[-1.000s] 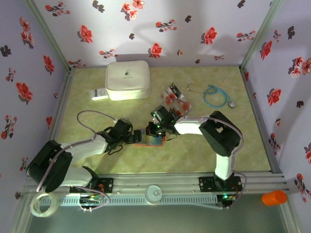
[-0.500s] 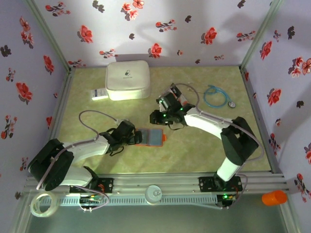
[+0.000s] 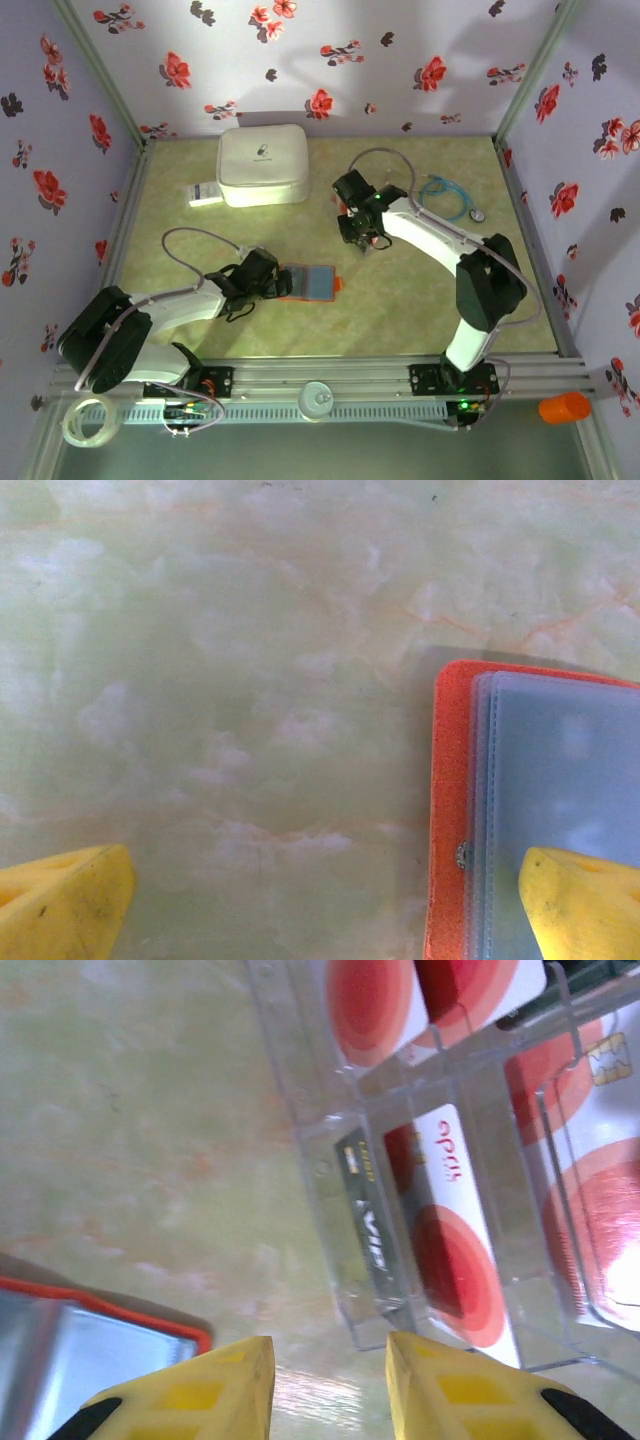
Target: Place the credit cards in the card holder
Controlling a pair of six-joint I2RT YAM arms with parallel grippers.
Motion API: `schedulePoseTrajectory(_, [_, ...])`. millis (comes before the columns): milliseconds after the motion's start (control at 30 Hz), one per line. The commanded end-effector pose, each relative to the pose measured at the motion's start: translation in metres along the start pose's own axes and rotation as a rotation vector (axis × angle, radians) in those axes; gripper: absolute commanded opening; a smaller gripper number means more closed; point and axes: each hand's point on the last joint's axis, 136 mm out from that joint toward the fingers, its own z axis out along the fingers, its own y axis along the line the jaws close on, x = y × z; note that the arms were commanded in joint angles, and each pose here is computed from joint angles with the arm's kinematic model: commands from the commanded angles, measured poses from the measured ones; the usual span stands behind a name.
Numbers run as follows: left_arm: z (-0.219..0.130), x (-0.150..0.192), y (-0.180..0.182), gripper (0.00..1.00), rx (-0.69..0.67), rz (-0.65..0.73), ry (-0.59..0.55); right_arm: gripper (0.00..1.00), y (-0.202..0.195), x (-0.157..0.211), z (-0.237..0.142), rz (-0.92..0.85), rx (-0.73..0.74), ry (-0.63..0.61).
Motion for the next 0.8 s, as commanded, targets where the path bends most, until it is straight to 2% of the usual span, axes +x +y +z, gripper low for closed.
schedulePoseTrajectory(0, [0.001,0.019,0.022,1.00,-0.079,0.004,0.046,0.33,-0.023,0.005,0.006,-0.075,0.130,0.059])
schedulePoseTrajectory(167, [0.001,0.018,0.021,1.00,-0.072,0.005,0.041,0.30,-0.029,0.003,0.016,-0.100,0.178,0.084])
schedulePoseTrajectory(633, [0.001,0.017,0.020,1.00,-0.070,0.006,0.040,0.24,-0.028,0.001,0.044,-0.111,0.185,0.142])
schedulePoseTrajectory(767, [0.001,0.016,0.019,1.00,-0.068,0.006,0.037,0.18,-0.028,0.002,0.048,-0.108,0.175,0.153])
